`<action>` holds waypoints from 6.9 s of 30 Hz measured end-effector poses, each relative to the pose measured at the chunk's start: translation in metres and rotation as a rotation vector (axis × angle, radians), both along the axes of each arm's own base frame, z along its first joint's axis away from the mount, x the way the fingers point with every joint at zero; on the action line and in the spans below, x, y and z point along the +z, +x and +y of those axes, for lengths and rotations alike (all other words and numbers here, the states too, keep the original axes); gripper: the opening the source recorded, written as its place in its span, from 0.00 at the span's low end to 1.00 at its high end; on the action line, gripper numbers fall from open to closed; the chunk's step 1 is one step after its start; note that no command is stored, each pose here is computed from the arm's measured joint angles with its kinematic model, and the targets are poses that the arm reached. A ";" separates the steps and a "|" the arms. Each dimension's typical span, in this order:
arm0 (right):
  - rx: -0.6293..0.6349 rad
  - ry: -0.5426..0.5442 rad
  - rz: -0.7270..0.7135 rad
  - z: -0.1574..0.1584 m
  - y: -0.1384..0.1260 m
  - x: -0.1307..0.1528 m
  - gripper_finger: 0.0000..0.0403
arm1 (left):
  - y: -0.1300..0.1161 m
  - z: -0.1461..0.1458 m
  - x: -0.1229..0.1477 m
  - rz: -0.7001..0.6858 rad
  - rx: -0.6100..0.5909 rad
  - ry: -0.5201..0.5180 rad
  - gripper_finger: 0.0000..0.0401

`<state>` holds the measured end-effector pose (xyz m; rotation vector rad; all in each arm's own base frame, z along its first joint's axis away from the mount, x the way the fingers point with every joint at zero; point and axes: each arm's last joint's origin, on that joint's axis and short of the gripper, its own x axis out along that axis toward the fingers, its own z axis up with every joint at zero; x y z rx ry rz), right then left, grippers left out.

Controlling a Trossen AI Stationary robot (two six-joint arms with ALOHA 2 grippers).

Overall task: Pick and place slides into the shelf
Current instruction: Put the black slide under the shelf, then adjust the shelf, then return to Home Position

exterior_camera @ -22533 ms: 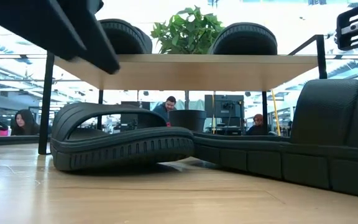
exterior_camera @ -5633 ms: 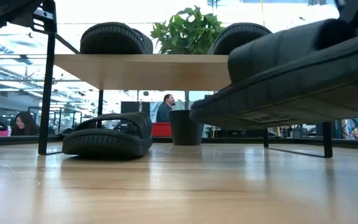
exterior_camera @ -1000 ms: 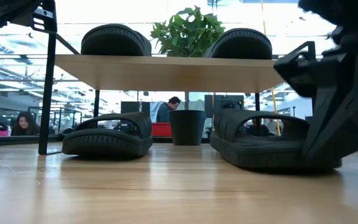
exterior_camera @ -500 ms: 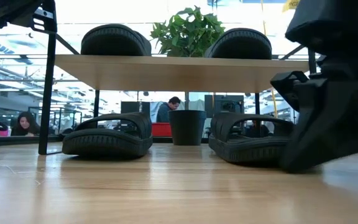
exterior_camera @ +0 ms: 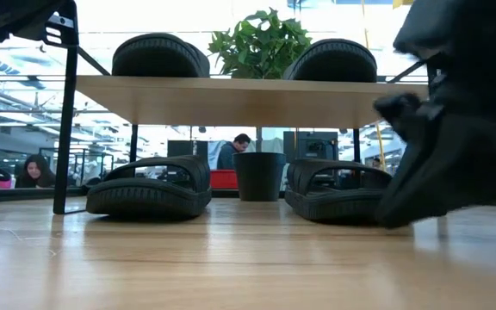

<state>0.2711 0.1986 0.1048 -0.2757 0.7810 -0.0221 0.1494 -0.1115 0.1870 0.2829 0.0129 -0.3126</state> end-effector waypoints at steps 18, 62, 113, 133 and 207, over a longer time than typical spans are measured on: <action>-0.141 -0.224 -0.413 0.015 -0.112 0.108 0.00 | 0.000 -0.029 0.042 0.082 0.206 0.035 0.06; -0.404 -0.183 -0.237 -0.074 -0.155 0.146 0.00 | -0.037 -0.010 0.035 0.026 0.773 0.067 0.06; -0.557 -0.219 -0.026 -0.118 -0.129 0.071 0.00 | -0.005 0.074 -0.026 0.309 0.930 -0.748 0.06; -0.507 -0.154 0.004 -0.117 -0.117 0.071 0.00 | 0.009 0.085 -0.039 0.429 0.935 -0.764 0.06; -0.425 0.096 0.102 -0.105 -0.124 0.077 0.00 | 0.002 0.078 -0.034 0.551 0.908 -0.634 0.06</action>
